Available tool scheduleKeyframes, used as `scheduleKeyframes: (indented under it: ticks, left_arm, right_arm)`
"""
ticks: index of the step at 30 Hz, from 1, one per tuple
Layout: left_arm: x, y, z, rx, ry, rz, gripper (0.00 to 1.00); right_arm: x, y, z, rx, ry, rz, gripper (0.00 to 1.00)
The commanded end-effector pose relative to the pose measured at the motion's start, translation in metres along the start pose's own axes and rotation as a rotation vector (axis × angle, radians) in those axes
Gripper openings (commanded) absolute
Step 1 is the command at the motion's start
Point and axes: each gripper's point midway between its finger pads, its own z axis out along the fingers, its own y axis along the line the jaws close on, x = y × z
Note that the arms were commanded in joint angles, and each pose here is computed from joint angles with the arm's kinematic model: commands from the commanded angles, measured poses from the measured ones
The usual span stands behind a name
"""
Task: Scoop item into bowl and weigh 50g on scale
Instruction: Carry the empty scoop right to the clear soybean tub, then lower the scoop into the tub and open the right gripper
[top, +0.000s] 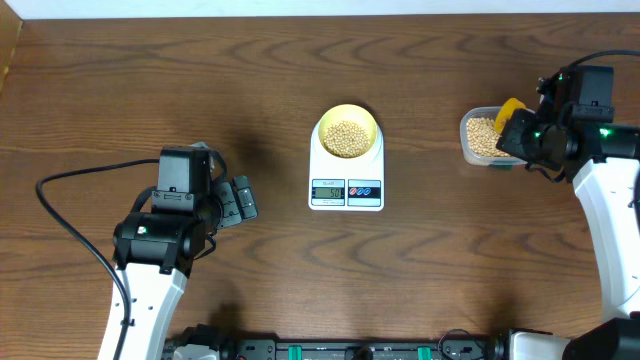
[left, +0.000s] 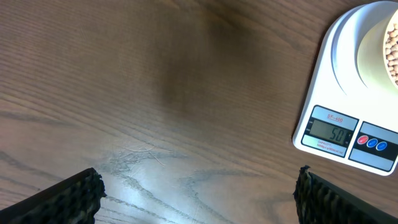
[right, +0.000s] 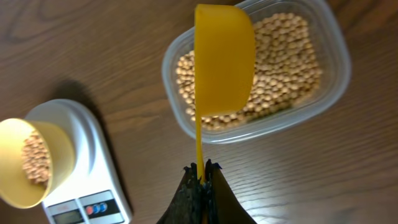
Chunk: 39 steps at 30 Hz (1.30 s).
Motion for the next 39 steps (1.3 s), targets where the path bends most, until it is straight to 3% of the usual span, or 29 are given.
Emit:
scheduleKeyframes:
  ticks: [1, 25, 30, 33, 39]
  left_arm:
    - [0.000, 0.005, 0.001, -0.021, -0.001, 0.005, 1.00]
    - [0.000, 0.005, 0.001, -0.021, -0.001, 0.005, 1.00]
    - [0.000, 0.005, 0.001, -0.021, -0.001, 0.005, 1.00]
    - [0.000, 0.005, 0.001, -0.021, -0.001, 0.005, 1.00]
    - [0.000, 0.005, 0.001, -0.021, -0.001, 0.005, 1.00]
  right_arm:
    - [-0.009, -0.010, -0.001, 0.057, -0.026, -0.022, 0.01]
    - [0.000, -0.024, 0.053, 0.108, 0.080, 0.037, 0.01]
    - [0.000, -0.028, 0.056, 0.131, 0.083, 0.037, 0.05]
    - [0.001, -0.028, 0.057, 0.133, 0.084, 0.037, 0.17]
    - [0.001, -0.028, 0.057, 0.133, 0.084, 0.037, 0.59]
